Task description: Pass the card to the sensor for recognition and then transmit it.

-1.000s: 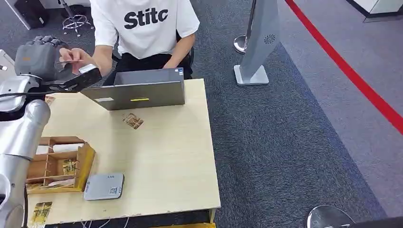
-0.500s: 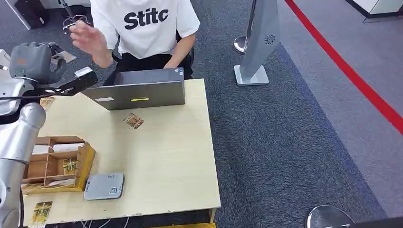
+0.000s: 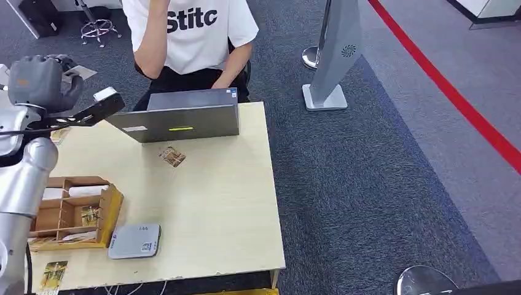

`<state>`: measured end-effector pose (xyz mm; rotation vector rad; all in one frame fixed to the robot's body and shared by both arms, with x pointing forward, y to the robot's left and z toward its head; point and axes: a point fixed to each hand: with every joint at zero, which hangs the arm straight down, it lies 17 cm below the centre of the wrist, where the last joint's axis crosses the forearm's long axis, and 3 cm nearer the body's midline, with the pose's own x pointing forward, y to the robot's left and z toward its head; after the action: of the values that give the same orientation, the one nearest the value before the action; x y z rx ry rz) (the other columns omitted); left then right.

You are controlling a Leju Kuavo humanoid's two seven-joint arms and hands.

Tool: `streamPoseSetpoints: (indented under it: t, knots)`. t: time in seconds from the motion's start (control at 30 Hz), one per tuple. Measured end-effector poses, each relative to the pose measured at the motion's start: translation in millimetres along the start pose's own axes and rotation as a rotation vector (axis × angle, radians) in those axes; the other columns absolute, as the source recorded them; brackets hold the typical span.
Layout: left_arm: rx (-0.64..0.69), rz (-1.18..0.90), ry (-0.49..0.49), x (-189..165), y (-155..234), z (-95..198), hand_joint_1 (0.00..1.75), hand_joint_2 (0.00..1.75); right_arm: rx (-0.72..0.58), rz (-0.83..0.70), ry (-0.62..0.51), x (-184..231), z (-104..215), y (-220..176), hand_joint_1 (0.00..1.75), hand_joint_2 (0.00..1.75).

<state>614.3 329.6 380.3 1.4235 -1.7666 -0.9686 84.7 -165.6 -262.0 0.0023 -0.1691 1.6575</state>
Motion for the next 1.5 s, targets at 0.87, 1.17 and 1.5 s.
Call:
streamPoseSetpoints:
  t: [0.87,1.17,1.5]
  knots:
    - [-0.121,0.417,0.006,100.2,-89.2,289.0,1.75,1.75,-0.048,-0.059,0.014,-0.7,-2.6,2.6,0.0,1.75]
    - [-0.119,0.423,0.025,97.4,-89.1,292.3,1.75,1.75,-0.048,-0.059,0.014,-0.9,-2.6,2.7,0.0,1.75]
    - [-0.126,0.437,0.038,97.1,-90.9,294.7,1.75,1.75,-0.05,-0.059,0.012,-0.5,-2.7,2.5,0.0,1.75]
